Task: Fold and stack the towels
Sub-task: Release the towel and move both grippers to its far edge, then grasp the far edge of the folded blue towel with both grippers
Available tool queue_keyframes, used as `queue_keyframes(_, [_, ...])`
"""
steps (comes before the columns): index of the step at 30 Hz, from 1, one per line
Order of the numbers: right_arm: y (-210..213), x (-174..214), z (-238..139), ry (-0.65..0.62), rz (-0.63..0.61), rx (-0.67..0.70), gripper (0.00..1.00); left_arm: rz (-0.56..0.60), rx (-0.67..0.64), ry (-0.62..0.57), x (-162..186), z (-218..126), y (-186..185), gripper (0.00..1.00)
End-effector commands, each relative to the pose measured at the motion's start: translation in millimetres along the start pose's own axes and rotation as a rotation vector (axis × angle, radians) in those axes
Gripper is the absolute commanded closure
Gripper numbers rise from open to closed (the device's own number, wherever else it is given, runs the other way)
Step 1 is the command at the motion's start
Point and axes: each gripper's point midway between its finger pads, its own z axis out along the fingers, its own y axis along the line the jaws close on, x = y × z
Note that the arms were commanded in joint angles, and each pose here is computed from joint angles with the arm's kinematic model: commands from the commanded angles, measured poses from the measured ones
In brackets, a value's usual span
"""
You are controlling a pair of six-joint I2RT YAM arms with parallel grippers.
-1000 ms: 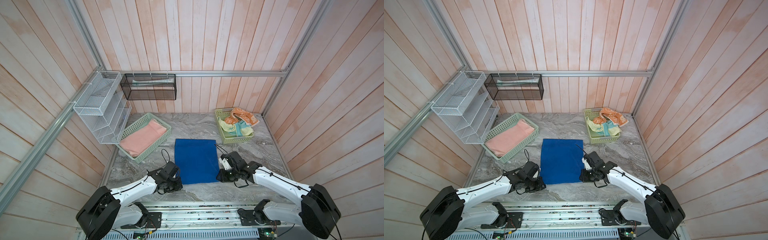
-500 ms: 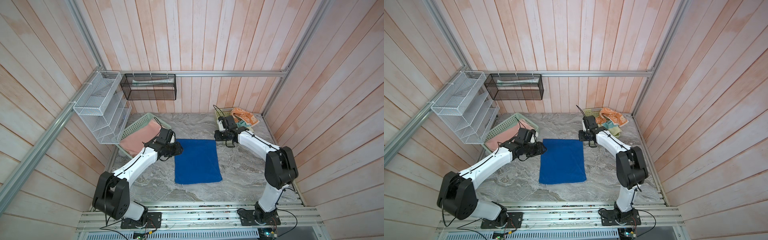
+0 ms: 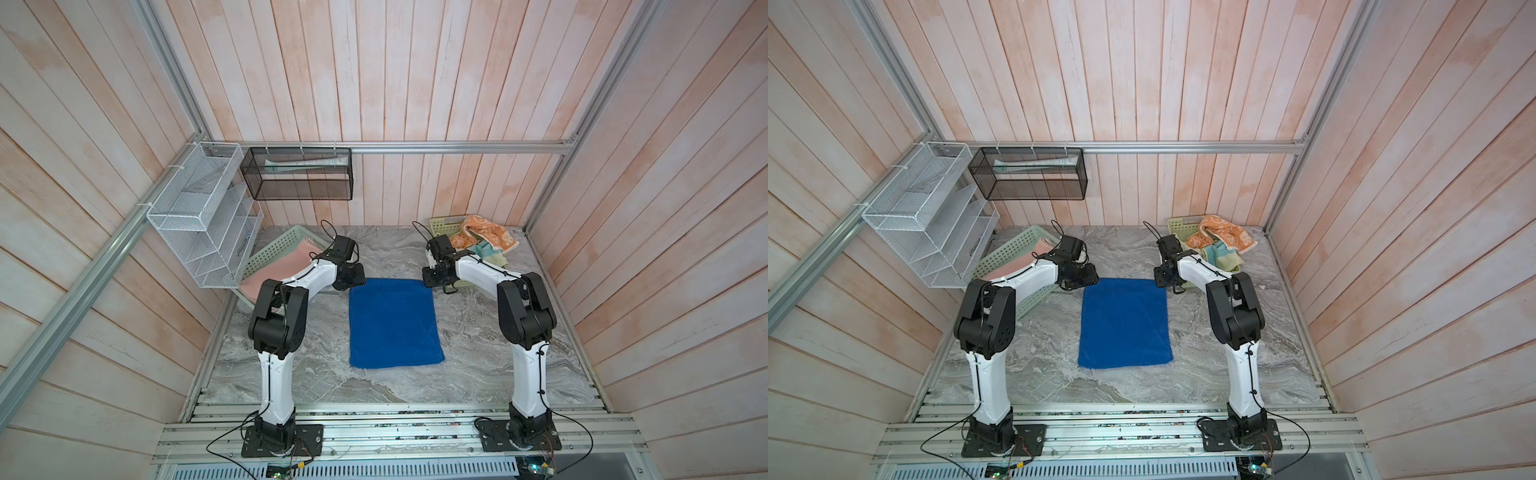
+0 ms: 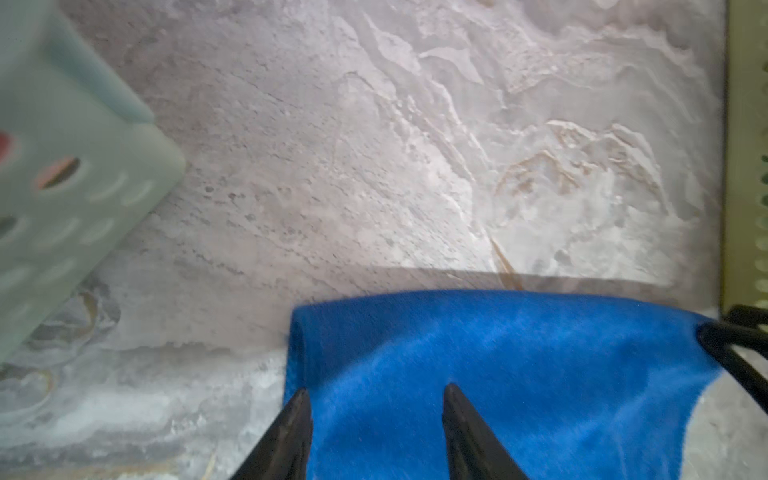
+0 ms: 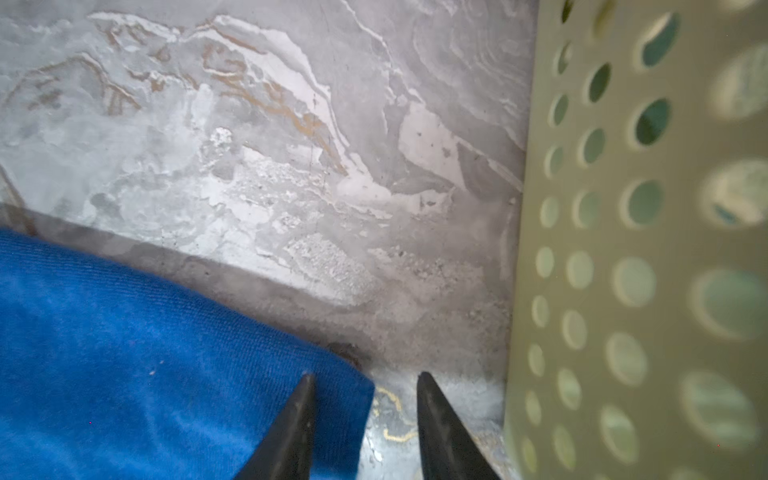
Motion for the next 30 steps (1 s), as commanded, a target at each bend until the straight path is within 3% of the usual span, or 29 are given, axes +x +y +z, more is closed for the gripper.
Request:
queue_keyframes(1, [-7, 7, 11, 0.038, -0.017, 0.02, 0.57, 0.016, -0.037, -0.035, -15, 6, 9, 0.47])
queue_keyframes(9, [3, 12, 21, 0.058, -0.015, -0.045, 0.58, 0.016, -0.006, -0.005, -9, 24, 10, 0.47])
queue_keyframes(15, [9, 14, 27, 0.075, -0.019, -0.076, 0.63, 0.006, 0.042, 0.005, -6, 27, 9, 0.53])
queue_keyframes(17, [10, 12, 26, 0.074, -0.02, -0.087, 0.7, 0.008, 0.062, 0.003, -5, 27, 8, 0.6])
queue_keyframes(23, [10, -1, 9, 0.016, -0.041, -0.089, 0.93, 0.025, 0.121, -0.046, -17, 10, 0, 0.98])
queue_keyframes(25, [8, -7, -1, -0.024, -0.051, -0.084, 1.0, 0.033, 0.138, -0.074, -23, 0, -4, 1.0])
queue_keyframes(30, [5, -23, -31, -0.105, -0.062, -0.071, 1.0, 0.062, 0.193, -0.118, -33, -27, -18, 1.0])
